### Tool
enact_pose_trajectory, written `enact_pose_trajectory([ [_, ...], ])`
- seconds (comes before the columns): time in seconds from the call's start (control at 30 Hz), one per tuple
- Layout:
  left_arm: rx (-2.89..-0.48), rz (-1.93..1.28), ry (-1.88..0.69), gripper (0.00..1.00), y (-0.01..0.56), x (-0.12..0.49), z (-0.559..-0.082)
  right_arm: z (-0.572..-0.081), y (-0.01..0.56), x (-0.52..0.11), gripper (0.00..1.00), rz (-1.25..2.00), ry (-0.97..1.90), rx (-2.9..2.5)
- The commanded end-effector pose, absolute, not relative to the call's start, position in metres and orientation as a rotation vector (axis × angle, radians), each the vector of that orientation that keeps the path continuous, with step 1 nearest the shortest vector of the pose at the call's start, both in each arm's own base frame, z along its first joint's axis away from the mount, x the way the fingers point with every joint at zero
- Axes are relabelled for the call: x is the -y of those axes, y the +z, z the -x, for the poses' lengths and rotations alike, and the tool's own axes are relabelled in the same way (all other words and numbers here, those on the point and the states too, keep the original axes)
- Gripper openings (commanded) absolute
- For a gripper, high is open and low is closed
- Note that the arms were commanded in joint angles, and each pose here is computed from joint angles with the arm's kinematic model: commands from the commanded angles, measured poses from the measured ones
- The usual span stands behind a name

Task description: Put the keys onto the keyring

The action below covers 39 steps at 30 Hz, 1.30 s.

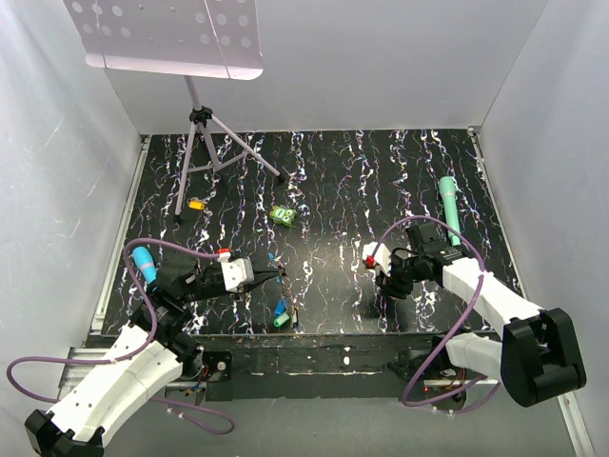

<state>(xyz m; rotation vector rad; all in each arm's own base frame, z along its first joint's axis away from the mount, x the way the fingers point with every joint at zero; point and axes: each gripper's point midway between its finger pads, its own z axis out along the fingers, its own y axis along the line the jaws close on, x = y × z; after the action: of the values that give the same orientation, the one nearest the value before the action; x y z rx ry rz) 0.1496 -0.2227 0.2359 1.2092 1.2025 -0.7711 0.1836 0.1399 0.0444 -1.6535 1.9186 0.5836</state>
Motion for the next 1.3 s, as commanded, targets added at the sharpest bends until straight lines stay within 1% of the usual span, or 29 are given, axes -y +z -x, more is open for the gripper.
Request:
enact_pose_trajectory([
  [0.0, -1.126, -1.194, -0.738, 0.00, 0.263, 0.221, -0.150, -0.186, 0.050, -0.146, 0.48, 1.643, 0.602, -1.896],
  [0.17, -1.124, -1.196, -0.738, 0.00, 0.263, 0.222, -0.150, -0.185, 0.056, -0.146, 0.48, 1.616, 0.610, -1.927],
  [0.37, -1.128, -1.196, -0.738, 0.00, 0.262, 0.221, -0.151, -0.190, 0.077, -0.143, 0.49, 1.525, 0.614, -2.052],
  [0.63, -1.124, -1.191, -0.732, 0.00, 0.264, 0.221, -0.151, -0.185, 0.107, -0.135, 0.53, 1.455, 0.627, -2.247],
  [0.8, -1.130, -1.185, -0.724, 0.00, 0.264, 0.220, -0.152, -0.177, 0.121, -0.127, 0.55, 1.487, 0.631, -2.326],
  [0.97, -1.136, -1.179, -0.715, 0.00, 0.263, 0.219, -0.153, -0.172, 0.131, -0.127, 0.56, 1.513, 0.683, -2.399],
  [1.07, -1.138, -1.174, -0.706, 0.00, 0.263, 0.218, -0.154, -0.174, 0.135, -0.130, 0.56, 1.470, 0.714, -2.461],
  [1.27, -1.144, -1.175, -0.705, 0.00, 0.262, 0.218, -0.155, -0.187, 0.126, -0.130, 0.56, 1.338, 0.636, -2.484],
])
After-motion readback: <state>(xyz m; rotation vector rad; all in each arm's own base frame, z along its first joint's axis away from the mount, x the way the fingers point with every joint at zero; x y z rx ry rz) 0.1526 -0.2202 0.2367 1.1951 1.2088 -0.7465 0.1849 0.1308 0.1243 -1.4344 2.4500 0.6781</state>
